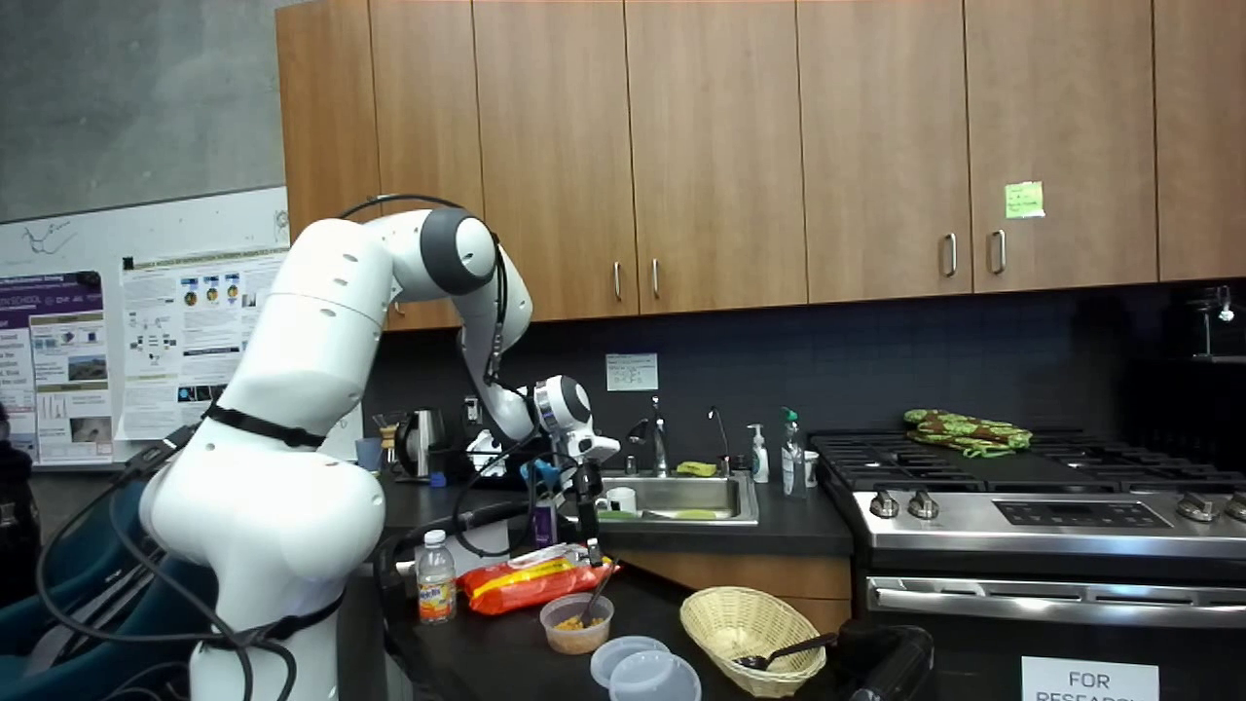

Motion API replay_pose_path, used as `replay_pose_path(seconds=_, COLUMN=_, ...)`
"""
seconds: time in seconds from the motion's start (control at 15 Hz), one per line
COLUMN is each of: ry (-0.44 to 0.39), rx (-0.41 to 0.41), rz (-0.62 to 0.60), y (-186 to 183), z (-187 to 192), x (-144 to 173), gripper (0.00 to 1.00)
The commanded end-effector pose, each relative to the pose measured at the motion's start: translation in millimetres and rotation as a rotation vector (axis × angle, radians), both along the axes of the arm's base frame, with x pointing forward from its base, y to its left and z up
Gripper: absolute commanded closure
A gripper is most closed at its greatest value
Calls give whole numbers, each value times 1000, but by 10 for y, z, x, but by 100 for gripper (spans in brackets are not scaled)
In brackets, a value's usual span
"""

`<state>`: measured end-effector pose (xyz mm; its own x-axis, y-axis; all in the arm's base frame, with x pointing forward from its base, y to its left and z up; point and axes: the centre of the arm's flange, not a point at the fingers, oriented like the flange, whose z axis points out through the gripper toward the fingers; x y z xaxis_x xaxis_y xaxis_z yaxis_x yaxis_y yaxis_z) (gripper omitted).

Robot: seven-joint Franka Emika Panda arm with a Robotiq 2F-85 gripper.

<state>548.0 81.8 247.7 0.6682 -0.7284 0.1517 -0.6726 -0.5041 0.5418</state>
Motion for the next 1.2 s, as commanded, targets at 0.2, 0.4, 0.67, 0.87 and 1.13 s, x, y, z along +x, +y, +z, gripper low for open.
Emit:
replay_pose_path(seconds=0.2, ry=-3, rx=5, rz=3, y=70, z=-4, x=35, gripper=22)
replay_pose_path(seconds=0.4, ry=-11, rx=-4, rz=10, y=48, z=-53, x=88, gripper=1)
replay_pose_path(seconds=0.67, ry=-8, rx=-19, rz=11, y=30, z=-122, x=176, gripper=0)
replay_pose_path(seconds=0.87, ry=-7, rx=-27, rz=7, y=2, z=-153, x=231, gripper=0)
replay_pose_path(seconds=1.13, ry=-12, rx=-43, rz=-14, y=-126, z=-135, x=257, gripper=0)
